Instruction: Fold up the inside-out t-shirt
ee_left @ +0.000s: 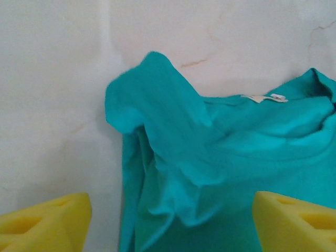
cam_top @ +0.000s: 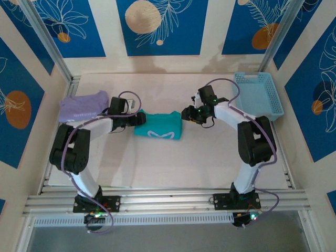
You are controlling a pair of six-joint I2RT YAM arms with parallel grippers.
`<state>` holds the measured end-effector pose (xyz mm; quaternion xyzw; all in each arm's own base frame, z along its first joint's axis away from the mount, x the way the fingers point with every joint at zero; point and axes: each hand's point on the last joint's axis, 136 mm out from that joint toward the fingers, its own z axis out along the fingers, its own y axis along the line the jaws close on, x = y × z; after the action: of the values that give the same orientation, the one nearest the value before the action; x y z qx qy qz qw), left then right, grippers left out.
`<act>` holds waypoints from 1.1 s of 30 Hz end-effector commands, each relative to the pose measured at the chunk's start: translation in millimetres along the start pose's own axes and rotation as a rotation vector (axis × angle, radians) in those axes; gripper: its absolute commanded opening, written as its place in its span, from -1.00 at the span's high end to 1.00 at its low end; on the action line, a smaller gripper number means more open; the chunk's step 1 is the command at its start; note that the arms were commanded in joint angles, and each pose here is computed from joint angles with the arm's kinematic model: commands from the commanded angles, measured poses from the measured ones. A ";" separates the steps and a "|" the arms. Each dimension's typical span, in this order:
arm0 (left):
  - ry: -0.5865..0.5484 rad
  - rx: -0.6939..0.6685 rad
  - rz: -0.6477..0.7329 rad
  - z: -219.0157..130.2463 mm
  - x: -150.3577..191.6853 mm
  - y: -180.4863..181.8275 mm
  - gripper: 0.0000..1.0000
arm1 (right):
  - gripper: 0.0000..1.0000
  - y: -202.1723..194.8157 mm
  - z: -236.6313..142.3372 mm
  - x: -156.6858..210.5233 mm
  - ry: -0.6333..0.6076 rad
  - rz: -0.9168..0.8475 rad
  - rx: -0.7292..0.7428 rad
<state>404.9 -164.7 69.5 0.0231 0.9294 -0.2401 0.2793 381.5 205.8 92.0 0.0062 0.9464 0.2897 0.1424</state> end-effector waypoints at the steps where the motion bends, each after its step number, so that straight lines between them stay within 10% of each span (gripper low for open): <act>1: 0.097 0.069 -0.040 6.2 24.3 -4.2 -0.69 | -0.06 8.7 14.3 12.1 0.029 0.008 -0.038; 14: 0.190 0.212 -0.084 37.9 54.0 -24.6 -0.55 | 0.22 -16.5 62.5 52.8 0.152 0.055 0.043; 33: 0.136 0.311 -0.075 41.6 28.6 -43.1 1.00 | 0.29 -14.9 53.1 45.9 0.125 0.030 0.051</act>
<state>395.4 -220.8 36.1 0.0325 0.9026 -0.3793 0.2010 356.6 231.5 24.0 0.0078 0.9585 0.2742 0.0770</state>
